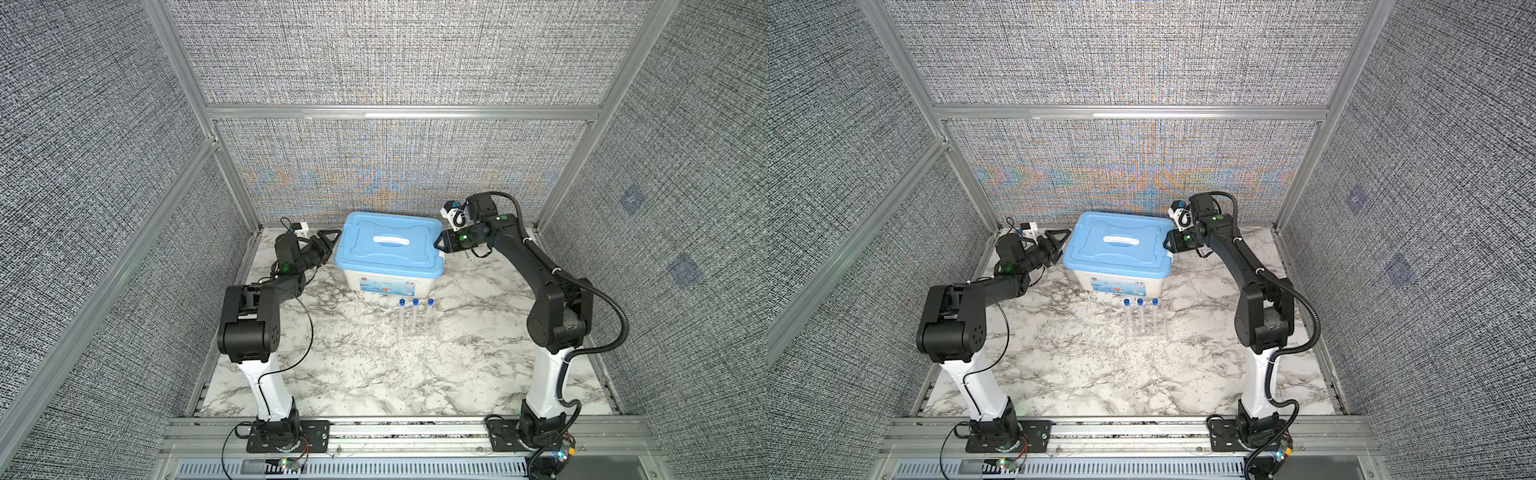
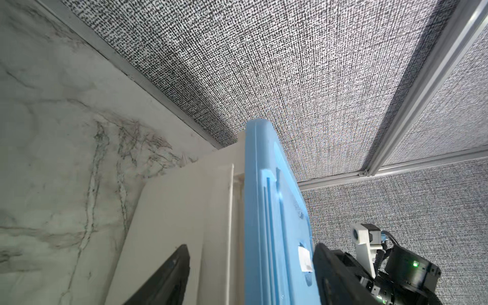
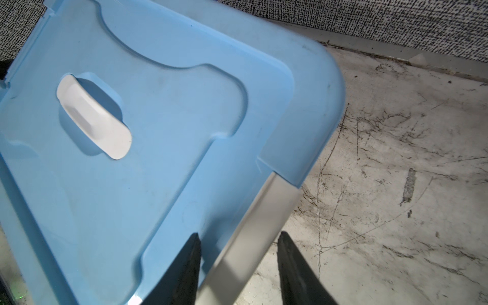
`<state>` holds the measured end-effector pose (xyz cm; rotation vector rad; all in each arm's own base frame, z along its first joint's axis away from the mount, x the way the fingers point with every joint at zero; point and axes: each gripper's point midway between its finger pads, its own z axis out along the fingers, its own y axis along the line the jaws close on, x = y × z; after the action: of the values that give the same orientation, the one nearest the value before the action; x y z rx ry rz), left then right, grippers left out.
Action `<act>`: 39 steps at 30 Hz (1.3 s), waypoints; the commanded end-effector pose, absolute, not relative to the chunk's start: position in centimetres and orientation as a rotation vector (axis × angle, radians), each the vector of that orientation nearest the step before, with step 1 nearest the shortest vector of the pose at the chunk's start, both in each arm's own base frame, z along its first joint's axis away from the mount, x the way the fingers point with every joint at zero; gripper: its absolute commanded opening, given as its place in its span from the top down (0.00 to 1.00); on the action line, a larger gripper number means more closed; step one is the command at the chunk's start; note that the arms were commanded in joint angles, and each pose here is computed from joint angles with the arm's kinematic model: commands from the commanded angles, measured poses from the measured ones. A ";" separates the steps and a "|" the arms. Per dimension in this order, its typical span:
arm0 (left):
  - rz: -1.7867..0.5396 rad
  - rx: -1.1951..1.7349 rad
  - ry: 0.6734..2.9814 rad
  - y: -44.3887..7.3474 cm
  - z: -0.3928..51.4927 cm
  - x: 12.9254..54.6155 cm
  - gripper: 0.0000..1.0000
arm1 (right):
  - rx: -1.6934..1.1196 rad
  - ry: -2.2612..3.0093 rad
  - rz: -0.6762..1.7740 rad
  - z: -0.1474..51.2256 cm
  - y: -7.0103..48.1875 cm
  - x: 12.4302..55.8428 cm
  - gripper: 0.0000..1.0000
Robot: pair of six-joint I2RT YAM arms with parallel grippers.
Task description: Organize the chemistry lab equipment
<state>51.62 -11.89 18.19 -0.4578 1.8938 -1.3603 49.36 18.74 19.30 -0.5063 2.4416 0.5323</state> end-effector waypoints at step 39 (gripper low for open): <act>-0.794 -0.059 2.259 -15.2 17.7 47.7 0.55 | -0.621 2.416 0.582 20.0 21.1 47.5 0.55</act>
<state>48.81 -14.78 17.90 -0.1554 2.2110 -0.8466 48.36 19.33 19.58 -0.5510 2.4446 0.4908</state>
